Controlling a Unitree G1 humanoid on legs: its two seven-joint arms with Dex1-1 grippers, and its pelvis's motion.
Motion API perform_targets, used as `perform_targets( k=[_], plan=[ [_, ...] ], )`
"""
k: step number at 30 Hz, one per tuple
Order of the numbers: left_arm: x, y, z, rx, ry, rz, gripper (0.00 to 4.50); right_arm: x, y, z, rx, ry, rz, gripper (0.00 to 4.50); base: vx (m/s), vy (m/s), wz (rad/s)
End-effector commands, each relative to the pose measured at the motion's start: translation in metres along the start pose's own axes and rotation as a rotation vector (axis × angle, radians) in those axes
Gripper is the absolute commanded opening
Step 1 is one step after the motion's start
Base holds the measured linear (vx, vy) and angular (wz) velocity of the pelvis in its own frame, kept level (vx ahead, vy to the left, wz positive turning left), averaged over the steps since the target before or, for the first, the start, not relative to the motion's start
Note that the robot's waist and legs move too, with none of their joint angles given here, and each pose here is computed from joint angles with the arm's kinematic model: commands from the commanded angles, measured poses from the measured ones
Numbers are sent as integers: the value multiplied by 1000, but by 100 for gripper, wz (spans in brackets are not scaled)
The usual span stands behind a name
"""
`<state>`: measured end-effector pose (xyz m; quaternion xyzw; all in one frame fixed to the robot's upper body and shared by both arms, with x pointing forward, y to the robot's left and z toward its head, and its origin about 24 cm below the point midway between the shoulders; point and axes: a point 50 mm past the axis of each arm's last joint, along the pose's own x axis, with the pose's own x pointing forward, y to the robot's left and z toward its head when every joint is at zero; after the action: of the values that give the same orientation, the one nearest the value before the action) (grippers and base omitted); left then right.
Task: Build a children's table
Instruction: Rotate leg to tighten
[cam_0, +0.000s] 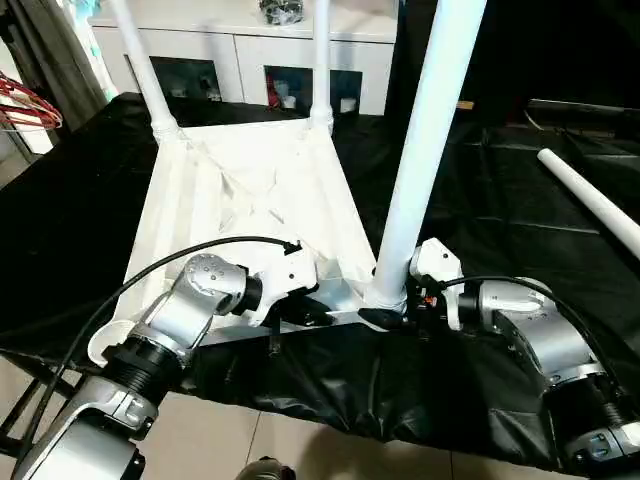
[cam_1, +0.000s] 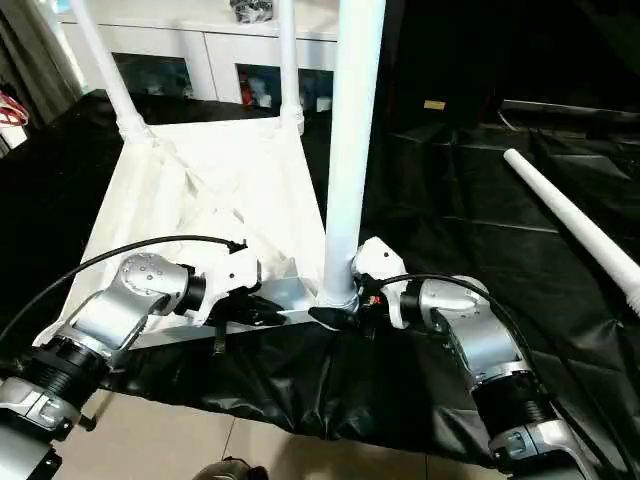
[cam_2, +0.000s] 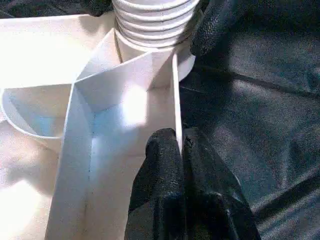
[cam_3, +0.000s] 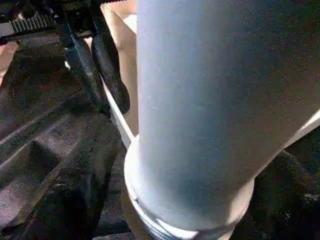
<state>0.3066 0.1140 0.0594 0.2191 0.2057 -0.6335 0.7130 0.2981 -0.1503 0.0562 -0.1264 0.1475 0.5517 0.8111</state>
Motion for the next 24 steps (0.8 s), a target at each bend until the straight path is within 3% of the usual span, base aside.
perform_targets(
  k=[1, 9, 16, 20, 24],
  plan=[
    [3, -4, 14, 78, -30, -75, 0, 1, 4, 1, -8, -2, 35, 339, 0, 0, 0],
    [5, -1, 15, 47, -46, -32, 0, 8, 9, -2, 33, -22, 21, 276, 0, 0, 0],
    [13, 13, 21, -31, -74, 133, 0, 23, -5, -11, 109, -26, -248, 271, 0, 0, 0],
    [22, 30, 25, -142, -37, 362, 0, 41, -17, -16, 220, -25, -500, 271, 0, 0, 0],
    [33, 35, 32, -197, -55, 456, 0, 60, -15, -14, 311, -38, -600, 271, 0, 0, 0]
  ],
)
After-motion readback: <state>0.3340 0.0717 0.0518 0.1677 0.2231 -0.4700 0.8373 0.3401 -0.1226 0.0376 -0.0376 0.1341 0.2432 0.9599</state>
